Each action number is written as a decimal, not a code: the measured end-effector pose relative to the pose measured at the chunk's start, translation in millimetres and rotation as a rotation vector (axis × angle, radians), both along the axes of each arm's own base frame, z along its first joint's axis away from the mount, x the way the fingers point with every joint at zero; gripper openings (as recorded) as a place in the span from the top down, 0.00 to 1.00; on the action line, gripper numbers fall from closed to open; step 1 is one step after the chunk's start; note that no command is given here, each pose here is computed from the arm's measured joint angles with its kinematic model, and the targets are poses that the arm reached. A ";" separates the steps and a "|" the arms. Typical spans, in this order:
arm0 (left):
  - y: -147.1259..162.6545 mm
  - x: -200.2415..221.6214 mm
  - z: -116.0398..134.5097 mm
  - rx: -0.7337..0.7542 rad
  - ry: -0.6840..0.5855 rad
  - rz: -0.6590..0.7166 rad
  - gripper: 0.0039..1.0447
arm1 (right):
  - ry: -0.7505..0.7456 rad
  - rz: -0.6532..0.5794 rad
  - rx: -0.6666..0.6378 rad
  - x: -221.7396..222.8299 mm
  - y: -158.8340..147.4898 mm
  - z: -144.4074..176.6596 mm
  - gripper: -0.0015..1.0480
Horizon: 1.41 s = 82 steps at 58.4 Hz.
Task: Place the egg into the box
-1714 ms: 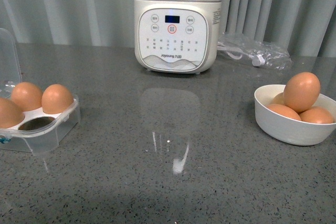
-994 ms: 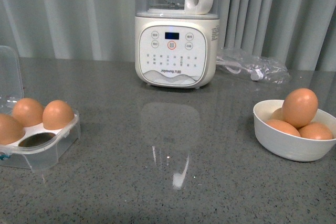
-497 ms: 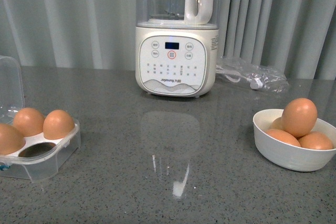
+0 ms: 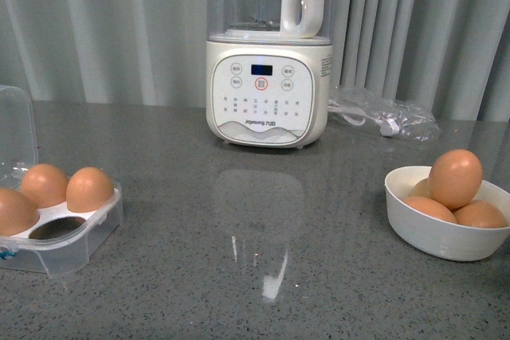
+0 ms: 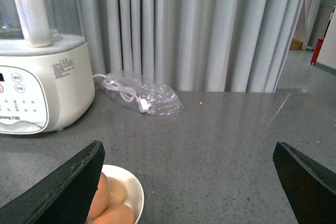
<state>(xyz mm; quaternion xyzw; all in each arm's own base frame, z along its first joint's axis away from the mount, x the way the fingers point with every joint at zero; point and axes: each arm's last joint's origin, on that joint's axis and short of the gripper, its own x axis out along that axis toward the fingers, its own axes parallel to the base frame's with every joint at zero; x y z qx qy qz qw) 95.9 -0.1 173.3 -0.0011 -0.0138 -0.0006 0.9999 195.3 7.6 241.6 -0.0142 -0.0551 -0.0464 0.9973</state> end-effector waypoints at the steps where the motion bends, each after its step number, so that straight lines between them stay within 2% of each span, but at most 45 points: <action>1: 0.0 0.0 -0.1 0.000 0.000 0.000 0.06 | 0.014 0.003 -0.001 6.1 0.4 0.7 0.07; 13: 0.0 0.0 0.0 0.000 0.000 0.000 0.06 | 0.162 0.056 0.042 59.4 5.1 6.6 0.07; 34: 0.0 0.0 0.0 0.000 0.000 0.000 0.06 | 0.369 0.119 0.092 107.0 17.3 0.1 0.07; 52: 0.0 0.0 0.0 0.000 0.000 0.000 0.06 | 0.484 0.207 0.108 122.4 31.4 -22.6 0.07; 82: 0.0 0.0 0.0 0.000 0.000 0.000 0.06 | 0.534 0.249 0.087 110.5 41.8 -35.2 0.08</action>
